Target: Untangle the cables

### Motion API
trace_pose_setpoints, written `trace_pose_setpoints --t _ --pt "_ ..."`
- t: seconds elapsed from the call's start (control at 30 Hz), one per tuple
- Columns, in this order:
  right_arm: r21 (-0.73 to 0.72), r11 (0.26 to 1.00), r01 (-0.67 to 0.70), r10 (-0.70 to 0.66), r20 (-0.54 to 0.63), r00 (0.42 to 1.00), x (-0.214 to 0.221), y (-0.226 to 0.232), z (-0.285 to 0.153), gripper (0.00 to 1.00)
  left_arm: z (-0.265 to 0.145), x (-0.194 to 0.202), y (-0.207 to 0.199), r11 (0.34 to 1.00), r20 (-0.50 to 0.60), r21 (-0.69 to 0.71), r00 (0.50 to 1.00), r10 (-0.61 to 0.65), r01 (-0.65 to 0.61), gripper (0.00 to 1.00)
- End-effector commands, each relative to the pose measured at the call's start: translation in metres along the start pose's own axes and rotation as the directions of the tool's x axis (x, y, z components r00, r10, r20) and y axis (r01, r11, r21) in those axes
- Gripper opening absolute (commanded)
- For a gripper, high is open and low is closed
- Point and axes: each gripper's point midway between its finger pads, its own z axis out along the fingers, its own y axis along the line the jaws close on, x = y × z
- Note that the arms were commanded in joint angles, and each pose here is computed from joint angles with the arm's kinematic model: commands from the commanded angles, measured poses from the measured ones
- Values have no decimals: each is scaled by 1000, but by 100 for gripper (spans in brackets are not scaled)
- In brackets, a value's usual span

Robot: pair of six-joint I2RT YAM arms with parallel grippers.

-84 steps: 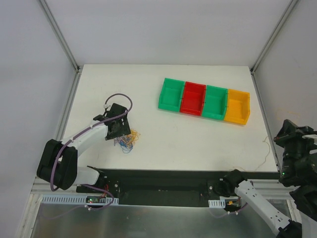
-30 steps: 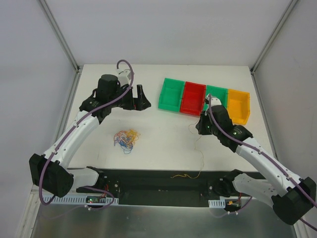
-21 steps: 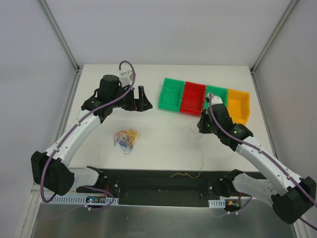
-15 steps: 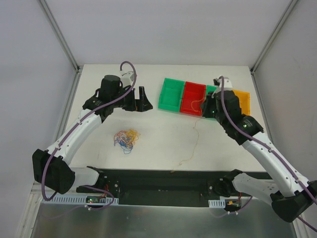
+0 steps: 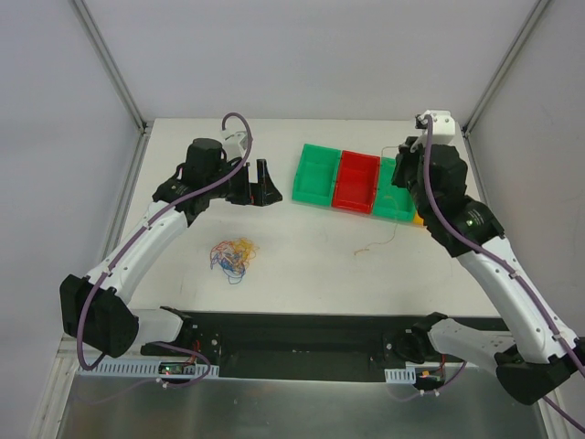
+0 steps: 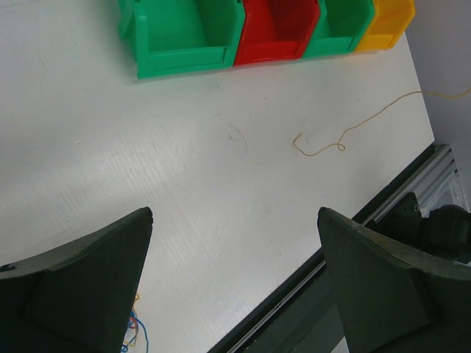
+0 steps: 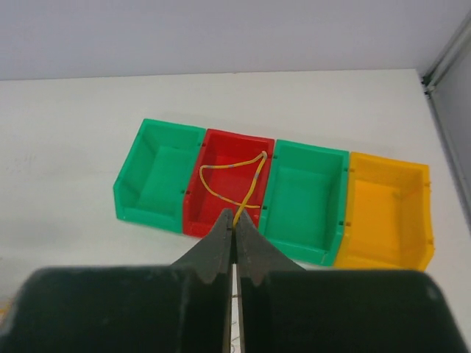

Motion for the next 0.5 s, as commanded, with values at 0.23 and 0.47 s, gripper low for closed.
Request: trace_pose_setpoints --t 0.23,0.47 --pt "452 889 -69 -29 207 978 -105 -111 -6 0 -6 -8 -10 999 39 33 999 16 -18 94" --pt "530 820 -216 47 314 948 -146 -172 10 0 -4 -5 -12 999 27 46 1000 4 -5 99"
